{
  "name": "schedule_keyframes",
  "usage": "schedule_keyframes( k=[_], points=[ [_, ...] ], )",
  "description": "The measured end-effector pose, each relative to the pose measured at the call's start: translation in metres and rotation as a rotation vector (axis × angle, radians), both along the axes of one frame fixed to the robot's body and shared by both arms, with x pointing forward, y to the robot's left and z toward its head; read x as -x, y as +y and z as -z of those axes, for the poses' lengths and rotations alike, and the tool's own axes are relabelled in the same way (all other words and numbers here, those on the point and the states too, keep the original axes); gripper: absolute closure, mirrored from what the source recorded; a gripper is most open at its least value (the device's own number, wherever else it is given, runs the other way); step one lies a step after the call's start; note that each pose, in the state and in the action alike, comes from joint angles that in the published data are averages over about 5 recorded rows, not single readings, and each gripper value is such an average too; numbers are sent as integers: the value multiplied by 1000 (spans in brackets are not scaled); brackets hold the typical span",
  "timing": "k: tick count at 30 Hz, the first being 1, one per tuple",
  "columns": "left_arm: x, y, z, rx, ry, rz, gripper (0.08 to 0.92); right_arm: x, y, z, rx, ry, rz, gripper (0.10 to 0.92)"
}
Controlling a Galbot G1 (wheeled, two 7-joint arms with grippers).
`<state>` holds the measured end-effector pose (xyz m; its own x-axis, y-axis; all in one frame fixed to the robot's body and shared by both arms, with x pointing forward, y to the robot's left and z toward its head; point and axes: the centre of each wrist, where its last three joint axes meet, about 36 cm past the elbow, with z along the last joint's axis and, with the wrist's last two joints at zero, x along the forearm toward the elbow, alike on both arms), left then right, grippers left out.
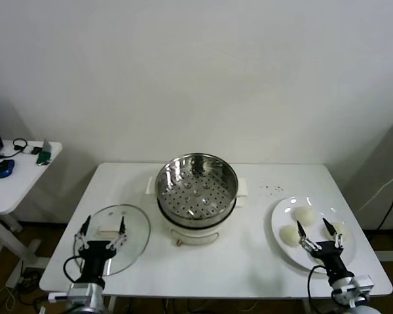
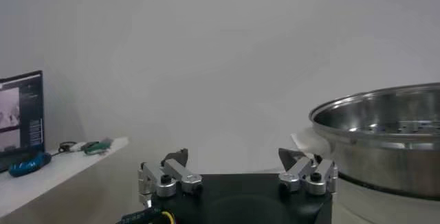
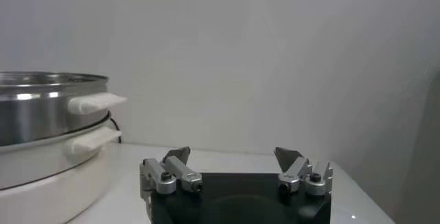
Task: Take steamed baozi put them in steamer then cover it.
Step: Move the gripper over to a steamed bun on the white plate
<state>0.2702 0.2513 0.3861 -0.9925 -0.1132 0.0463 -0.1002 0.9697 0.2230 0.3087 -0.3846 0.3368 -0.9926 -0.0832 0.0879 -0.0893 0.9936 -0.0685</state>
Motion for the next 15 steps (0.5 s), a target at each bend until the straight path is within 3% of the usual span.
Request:
schedule_keyframes(
  k=[7,15],
  points=[
    [0,0,1,-24,-8,33,177,-26,-27,-24,144,52,-136,200],
    [0,-2,2,-36,-12,60,177,-77,-84,-74,417,219,-439,200]
  ],
)
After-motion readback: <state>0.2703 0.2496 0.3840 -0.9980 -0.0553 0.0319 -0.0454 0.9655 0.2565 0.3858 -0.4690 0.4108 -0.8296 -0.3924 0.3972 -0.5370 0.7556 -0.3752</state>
